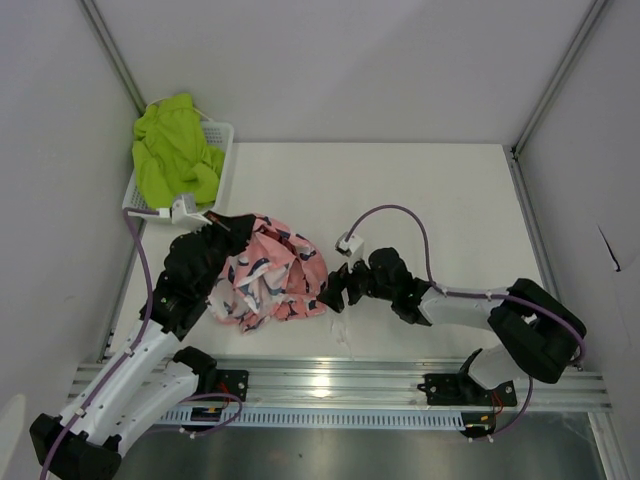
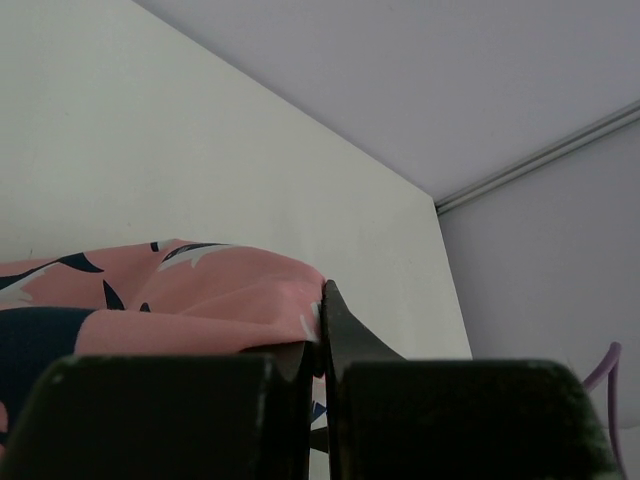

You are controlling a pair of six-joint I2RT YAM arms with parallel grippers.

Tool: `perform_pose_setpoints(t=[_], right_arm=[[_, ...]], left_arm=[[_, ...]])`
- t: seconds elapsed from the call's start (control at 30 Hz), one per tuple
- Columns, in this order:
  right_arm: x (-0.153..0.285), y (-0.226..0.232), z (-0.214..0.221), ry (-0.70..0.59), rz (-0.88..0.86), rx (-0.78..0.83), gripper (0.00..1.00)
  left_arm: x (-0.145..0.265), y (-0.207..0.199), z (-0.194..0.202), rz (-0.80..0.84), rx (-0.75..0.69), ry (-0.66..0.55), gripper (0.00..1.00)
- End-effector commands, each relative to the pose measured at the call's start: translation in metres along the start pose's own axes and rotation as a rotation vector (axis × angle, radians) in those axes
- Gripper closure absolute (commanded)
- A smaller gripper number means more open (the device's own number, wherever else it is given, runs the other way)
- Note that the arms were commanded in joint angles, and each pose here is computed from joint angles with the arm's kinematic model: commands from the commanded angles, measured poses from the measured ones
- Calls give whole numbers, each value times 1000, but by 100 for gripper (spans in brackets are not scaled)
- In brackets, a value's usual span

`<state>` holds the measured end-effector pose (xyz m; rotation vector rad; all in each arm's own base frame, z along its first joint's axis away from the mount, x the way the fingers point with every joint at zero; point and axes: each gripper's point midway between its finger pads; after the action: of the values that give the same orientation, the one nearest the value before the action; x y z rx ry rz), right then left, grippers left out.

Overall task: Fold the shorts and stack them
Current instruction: Move the shorts to the center of the board

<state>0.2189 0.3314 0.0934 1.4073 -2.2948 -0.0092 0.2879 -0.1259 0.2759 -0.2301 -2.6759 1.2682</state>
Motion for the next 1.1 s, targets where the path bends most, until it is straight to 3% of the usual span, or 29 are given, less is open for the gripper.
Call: perform_pose_setpoints(t=[0.0, 0.07, 0.13, 0.17, 0.27, 0.33, 0.57, 0.67, 0.87, 1.07], right_arm=[[-18, 13, -21, -35, -47, 51, 18], [-27, 13, -10, 3, -50, 39, 18], [-36, 11, -11, 26, -39, 30, 25], [-40, 12, -5, 52, -51, 27, 44], [-40, 14, -9, 59, -59, 27, 86], [-34, 13, -11, 62, -38, 32, 98], [25, -16, -68, 83, 210, 57, 100], [56, -17, -78, 165, 260, 46, 100], [94, 42, -85, 266, 71, 74, 100], [144, 108, -103, 248, -149, 119, 100]], left_arm=[[2, 2, 0, 2, -20, -5, 100], [2, 3, 1, 0, -18, -2, 100], [2, 4, 2, -1, -19, 3, 100], [2, 4, 3, -2, -19, 5, 100], [6, 6, 4, -10, -25, 18, 100], [11, 0, -3, -1, -30, 8, 100], [30, -15, -31, -56, -119, 12, 100], [33, -22, -35, -73, -172, 50, 100], [50, -36, -23, -22, -212, 183, 100], [78, -46, -30, 13, -226, 208, 97]])
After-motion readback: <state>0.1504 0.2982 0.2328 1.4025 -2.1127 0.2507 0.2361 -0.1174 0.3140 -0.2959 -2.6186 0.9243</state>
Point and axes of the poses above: each gripper's point midway between its finger pads, its own x axis back along the fingers, its own y axis along the line the jaws close on, z = x × y, and after that the axes turned 6 degrees about x, right-handed
